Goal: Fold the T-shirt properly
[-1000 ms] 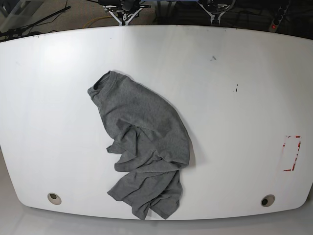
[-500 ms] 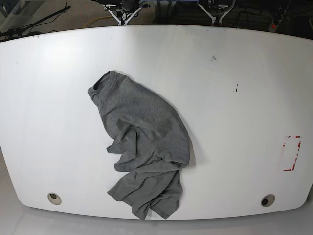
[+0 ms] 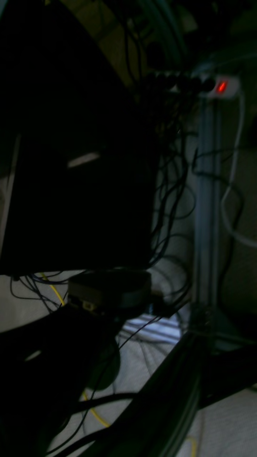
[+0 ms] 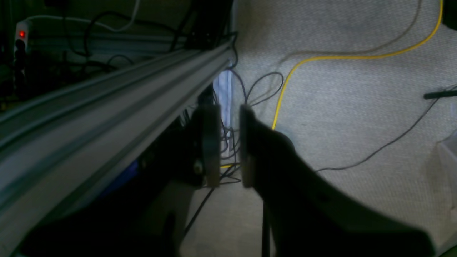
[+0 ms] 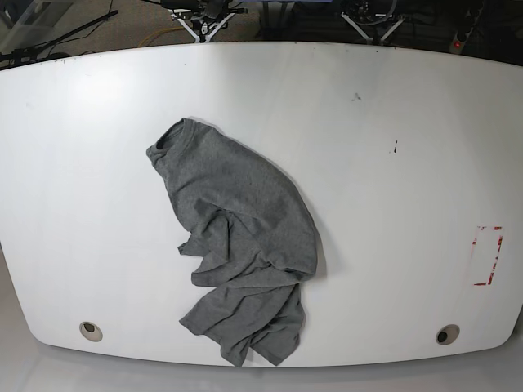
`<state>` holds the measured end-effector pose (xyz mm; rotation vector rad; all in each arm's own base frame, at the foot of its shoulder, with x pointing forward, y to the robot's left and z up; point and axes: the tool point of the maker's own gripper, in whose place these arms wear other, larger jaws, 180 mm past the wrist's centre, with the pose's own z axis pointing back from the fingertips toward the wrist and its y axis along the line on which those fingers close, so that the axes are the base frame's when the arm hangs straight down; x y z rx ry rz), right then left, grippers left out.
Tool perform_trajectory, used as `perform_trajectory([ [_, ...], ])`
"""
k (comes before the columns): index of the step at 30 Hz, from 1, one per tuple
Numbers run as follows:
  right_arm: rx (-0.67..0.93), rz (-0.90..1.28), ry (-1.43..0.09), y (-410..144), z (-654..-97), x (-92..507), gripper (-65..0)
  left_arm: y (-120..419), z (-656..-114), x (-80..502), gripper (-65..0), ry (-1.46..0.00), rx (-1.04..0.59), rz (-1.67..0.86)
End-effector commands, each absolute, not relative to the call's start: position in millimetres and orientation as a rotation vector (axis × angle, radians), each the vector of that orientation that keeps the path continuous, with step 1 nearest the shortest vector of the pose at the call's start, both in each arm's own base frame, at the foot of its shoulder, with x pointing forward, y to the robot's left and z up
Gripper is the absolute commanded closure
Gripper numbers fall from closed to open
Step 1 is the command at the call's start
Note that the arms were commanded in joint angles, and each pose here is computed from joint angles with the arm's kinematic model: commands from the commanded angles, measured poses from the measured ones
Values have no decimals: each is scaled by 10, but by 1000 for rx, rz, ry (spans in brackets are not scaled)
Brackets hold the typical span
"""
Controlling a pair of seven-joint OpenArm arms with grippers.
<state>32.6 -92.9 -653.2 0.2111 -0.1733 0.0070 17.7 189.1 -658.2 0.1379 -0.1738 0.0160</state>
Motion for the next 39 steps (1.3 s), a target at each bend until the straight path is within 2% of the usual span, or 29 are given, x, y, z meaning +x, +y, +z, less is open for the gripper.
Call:
perform_trajectory([
  [1, 212, 5, -184, -932, -6526, 345, -81, 1874, -6586, 93, -349, -160, 135, 11],
  [9, 211, 5, -181, -936, -6525, 305, -79, 1873, -6586, -22, -349, -144, 135, 8],
  [17, 171, 18, -244, -1075, -6419, 229, -79, 1924, -6495, 21, -349, -222, 149, -3],
  [25, 152, 22, -246, -1160, -6336, -7, -79, 1958, -6397, -226, -349, -232, 158, -10],
  [39, 100, 58, -293, -1338, -5978, -391, -79, 2005, -5940, -494, -349, -337, 175, -46],
])
